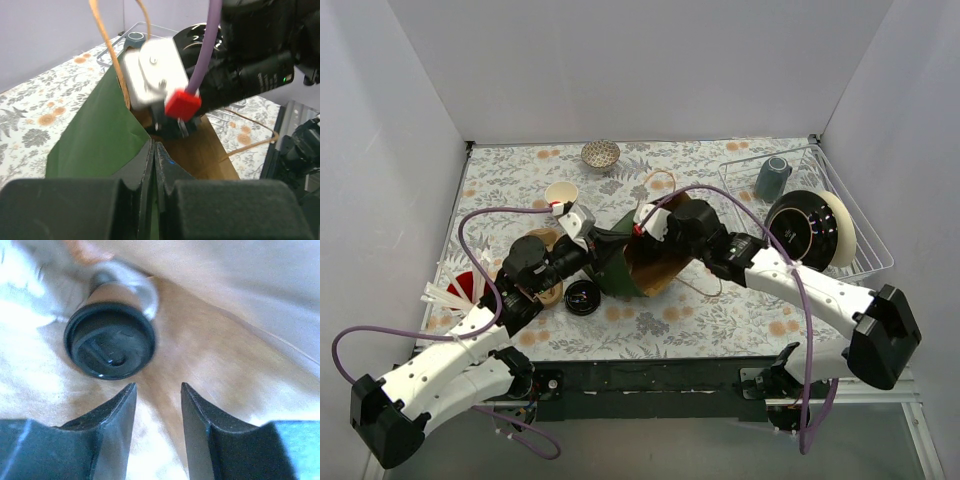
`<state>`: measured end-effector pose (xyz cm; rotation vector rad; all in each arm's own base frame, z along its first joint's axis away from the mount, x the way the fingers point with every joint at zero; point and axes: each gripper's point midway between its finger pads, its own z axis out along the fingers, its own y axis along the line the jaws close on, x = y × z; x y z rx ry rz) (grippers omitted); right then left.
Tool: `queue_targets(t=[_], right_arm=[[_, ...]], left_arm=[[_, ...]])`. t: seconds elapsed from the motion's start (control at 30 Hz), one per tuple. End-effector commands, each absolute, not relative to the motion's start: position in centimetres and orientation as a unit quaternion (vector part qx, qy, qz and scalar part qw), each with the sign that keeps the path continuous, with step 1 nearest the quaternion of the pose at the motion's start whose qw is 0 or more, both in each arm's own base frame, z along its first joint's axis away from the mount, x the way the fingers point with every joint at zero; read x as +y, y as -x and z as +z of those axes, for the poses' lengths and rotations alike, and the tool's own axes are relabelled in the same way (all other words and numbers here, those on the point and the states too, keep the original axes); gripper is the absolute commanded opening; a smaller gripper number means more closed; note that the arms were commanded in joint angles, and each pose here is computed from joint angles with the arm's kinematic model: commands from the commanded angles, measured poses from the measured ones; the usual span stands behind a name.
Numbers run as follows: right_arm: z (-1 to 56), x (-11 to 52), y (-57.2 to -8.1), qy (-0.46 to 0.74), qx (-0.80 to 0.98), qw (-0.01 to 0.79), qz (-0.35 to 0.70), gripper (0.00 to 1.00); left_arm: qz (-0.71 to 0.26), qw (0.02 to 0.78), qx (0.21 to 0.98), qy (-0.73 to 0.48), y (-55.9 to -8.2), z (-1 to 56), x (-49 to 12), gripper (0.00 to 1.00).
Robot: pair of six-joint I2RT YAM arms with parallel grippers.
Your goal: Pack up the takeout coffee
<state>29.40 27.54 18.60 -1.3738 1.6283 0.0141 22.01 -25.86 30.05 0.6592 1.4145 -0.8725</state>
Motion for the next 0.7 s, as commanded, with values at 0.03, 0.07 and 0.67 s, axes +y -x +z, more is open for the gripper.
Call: queue_targets(t=[0.03,0.07,0.67], right_arm=[[26.1,26.5,-29.2,0.48,0.689,0.541,0.029,0.49],[26.3,26.2,-29.0,0.478,0.693,0.54,0.03,0.49],[31.9,22.8,-27.3,0.343,0.752,0.559,0.068,0.63]], left_arm=[[-0.437,0.602,0.599,-0.297,-20.2,30.6,-26.8,0.0],[-0.443,0.599,0.598,-0.296,-20.2,30.7,-26.9,0.0],[-0.495,0.596,0.598,-0.207,-21.3,32.9,-26.1,0.0]])
